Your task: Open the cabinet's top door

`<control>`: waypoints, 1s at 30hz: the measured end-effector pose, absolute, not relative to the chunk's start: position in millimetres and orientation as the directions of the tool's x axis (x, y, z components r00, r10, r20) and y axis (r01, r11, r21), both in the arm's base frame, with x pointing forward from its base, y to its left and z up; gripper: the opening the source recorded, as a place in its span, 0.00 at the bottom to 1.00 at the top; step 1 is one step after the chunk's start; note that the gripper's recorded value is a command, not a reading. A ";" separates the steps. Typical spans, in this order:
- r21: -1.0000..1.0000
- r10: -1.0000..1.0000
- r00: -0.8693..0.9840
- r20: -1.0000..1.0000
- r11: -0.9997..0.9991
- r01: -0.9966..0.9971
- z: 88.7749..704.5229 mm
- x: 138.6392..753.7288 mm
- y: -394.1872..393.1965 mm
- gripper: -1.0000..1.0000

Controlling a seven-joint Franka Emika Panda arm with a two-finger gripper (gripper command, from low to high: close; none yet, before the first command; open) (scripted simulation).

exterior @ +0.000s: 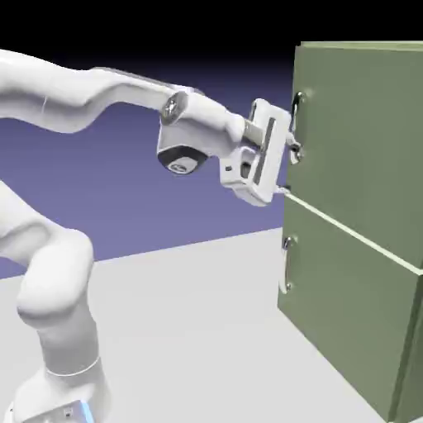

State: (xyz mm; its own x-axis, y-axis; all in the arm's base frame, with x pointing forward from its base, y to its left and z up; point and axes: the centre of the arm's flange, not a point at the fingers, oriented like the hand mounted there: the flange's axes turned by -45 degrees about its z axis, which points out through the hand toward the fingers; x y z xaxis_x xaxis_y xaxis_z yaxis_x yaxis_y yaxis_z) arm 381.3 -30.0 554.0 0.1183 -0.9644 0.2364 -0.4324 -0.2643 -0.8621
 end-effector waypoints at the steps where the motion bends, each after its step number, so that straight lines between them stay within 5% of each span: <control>1: -0.878 -0.976 0.095 0.195 -0.217 -0.427 555.9 380.6 -29.4 0.50; 15: -0.868 -0.900 -0.121 -0.418 0.435 -0.241 570.3 375.3 -6.2 0.50; 30: -0.410 -0.410 -0.093 -0.907 0.912 -0.018 564.1 385.5 46.2 0.50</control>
State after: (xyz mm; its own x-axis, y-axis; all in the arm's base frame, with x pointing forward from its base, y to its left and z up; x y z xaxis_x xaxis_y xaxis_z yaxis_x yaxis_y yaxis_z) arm 385.5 46.2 564.1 -0.0935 -0.4100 -0.9073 -0.0177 0.9118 -0.4102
